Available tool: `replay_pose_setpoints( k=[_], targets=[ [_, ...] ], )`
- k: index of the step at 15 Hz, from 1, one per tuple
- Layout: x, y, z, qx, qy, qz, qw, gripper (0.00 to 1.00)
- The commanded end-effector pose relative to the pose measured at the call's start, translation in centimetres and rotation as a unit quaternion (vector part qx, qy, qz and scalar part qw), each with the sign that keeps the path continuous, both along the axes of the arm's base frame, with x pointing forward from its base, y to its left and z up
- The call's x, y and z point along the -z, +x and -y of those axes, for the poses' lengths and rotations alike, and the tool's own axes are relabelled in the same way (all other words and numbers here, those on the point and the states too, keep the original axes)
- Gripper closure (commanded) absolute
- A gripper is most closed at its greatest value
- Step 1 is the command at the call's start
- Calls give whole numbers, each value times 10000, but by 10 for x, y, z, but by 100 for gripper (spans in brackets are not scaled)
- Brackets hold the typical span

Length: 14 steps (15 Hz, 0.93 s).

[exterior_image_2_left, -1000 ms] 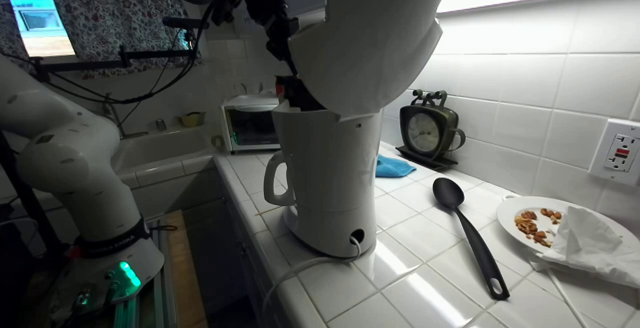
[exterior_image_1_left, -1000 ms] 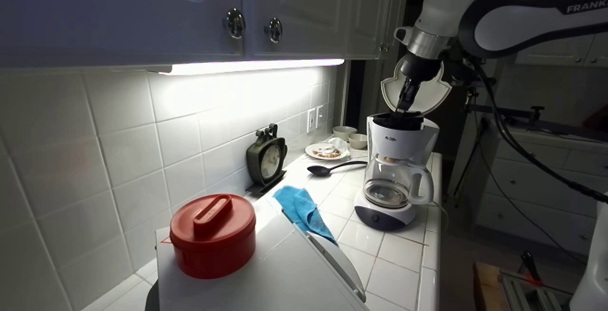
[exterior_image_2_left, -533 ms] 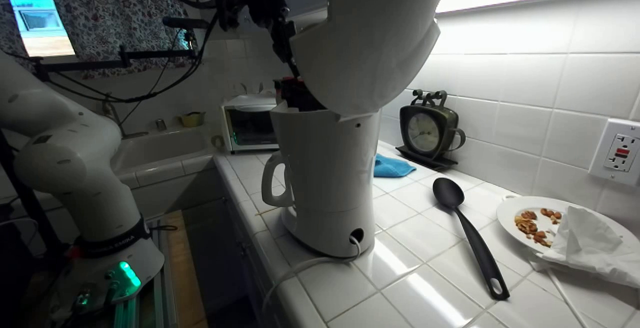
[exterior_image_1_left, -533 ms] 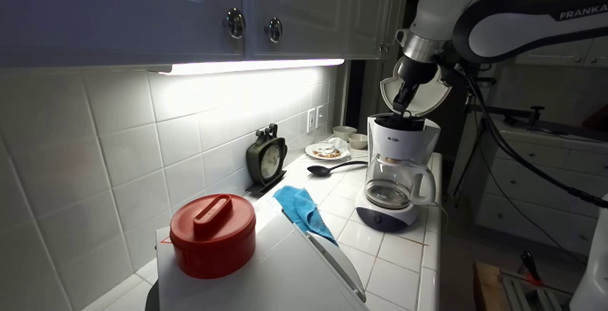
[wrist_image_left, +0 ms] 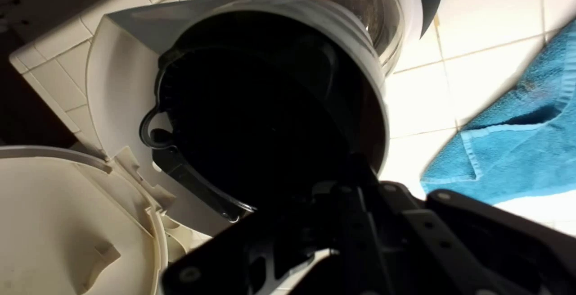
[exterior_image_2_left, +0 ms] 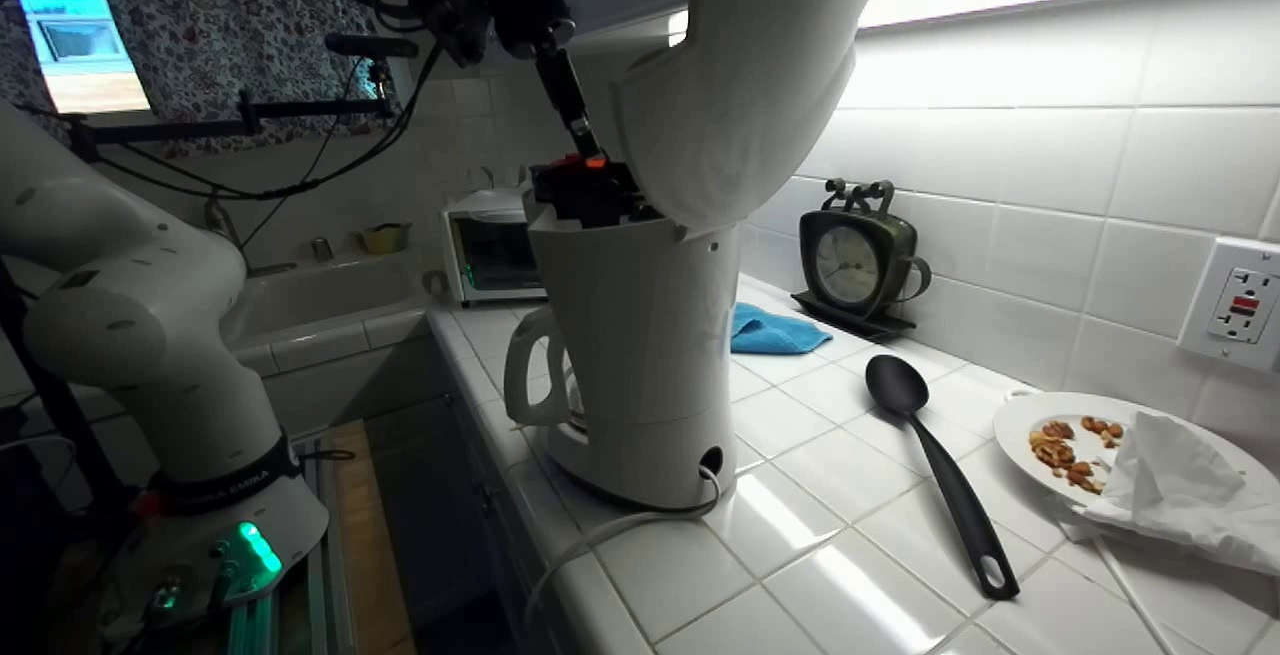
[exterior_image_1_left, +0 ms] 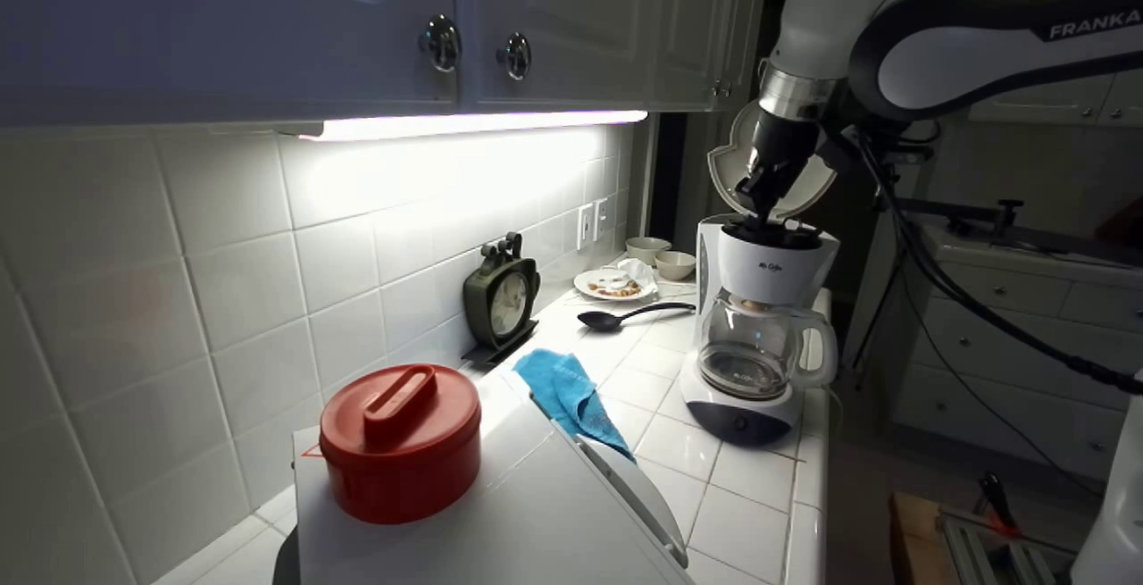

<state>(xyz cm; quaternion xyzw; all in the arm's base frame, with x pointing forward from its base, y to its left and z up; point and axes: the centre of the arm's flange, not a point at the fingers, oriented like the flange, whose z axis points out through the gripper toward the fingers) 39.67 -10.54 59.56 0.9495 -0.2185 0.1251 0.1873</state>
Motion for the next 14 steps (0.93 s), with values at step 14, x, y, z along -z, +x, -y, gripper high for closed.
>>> replay_pose_setpoints(
  k=[14],
  targets=[
    [-12,45,52,1172,-328,-361,9919,95]
  ],
)
